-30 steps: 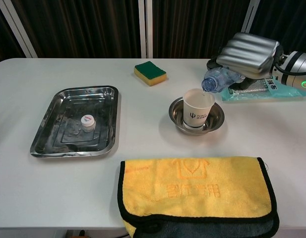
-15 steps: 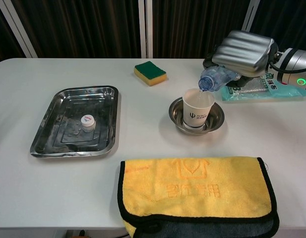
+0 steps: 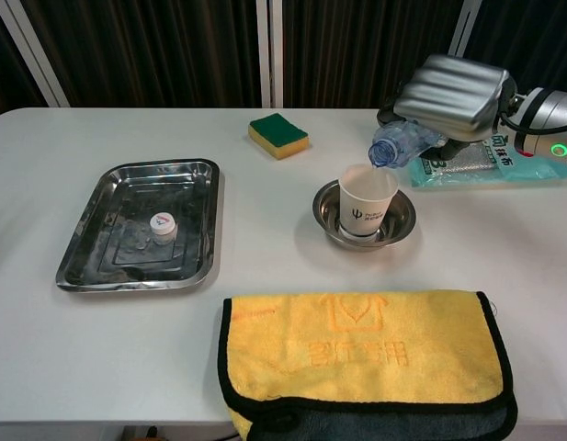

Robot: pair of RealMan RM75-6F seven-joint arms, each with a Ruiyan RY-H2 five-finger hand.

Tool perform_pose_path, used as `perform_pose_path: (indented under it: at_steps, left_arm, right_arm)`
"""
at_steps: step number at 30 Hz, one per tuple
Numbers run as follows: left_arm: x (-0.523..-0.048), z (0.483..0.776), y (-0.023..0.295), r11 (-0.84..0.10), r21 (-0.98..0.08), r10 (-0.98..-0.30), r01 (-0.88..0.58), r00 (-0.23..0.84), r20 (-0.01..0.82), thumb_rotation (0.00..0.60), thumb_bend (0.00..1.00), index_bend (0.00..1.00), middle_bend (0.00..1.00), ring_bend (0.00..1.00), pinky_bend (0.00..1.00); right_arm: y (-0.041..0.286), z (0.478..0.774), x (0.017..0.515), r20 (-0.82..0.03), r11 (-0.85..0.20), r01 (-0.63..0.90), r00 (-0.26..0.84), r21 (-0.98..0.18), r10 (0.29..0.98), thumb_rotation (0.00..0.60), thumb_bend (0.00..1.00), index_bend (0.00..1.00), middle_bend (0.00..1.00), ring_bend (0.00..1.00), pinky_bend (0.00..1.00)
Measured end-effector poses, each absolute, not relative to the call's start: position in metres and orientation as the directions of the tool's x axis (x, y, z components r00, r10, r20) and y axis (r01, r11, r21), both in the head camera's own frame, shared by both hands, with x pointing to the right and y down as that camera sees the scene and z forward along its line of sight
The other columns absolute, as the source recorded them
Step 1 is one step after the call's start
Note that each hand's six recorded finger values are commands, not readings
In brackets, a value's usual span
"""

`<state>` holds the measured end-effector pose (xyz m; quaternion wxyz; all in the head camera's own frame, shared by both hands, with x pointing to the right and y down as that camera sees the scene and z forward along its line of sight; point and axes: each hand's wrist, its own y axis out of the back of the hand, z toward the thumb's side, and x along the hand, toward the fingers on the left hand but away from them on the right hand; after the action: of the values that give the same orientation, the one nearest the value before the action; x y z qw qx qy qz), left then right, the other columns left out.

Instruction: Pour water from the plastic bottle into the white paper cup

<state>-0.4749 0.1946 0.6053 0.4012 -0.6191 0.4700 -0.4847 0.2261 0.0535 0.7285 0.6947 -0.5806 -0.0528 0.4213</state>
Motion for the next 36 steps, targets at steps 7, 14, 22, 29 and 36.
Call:
perform_pose_path:
  at_steps: [7,14,22,29,36]
  left_arm:
    - [-0.475,0.605,0.195,-0.236,-0.952,-0.971,-0.192,0.088,0.223,0.6,0.09,0.18,0.17,0.11,0.16]
    - [-0.474,0.606,0.194,-0.237,-0.952,-0.971,-0.192,0.09,0.224,0.6,0.09,0.18,0.17,0.11,0.16]
    - [-0.475,0.606,0.194,-0.24,-0.951,-0.97,-0.193,0.088,0.227,0.6,0.09,0.17,0.17,0.11,0.16]
    - [-0.475,0.605,0.194,-0.237,-0.952,-0.97,-0.191,0.09,0.224,0.6,0.09,0.17,0.17,0.11,0.16]
    - [-0.475,0.607,0.196,-0.25,-0.949,-0.967,-0.19,0.09,0.237,0.6,0.09,0.17,0.17,0.11,0.16]
  right_arm:
    - [0.053,0.728,0.225,-0.414,-0.024,-0.525,0.642,-0.851,0.645,0.6,0.67,0.76,0.57,0.42,0.47]
    - [0.053,0.727,0.225,-0.414,-0.029,-0.521,0.641,-0.853,0.647,0.6,0.67,0.76,0.57,0.42,0.47]
    - [0.052,0.726,0.227,-0.41,-0.124,-0.452,0.617,-0.883,0.671,0.6,0.67,0.76,0.57,0.42,0.48]
    - [0.053,0.718,0.226,-0.375,-0.277,-0.253,0.605,-0.927,0.702,0.6,0.67,0.76,0.57,0.42,0.48]
    - [0.062,0.694,0.234,-0.303,-0.435,0.1,0.577,-0.895,0.758,0.6,0.67,0.76,0.57,0.42,0.48]
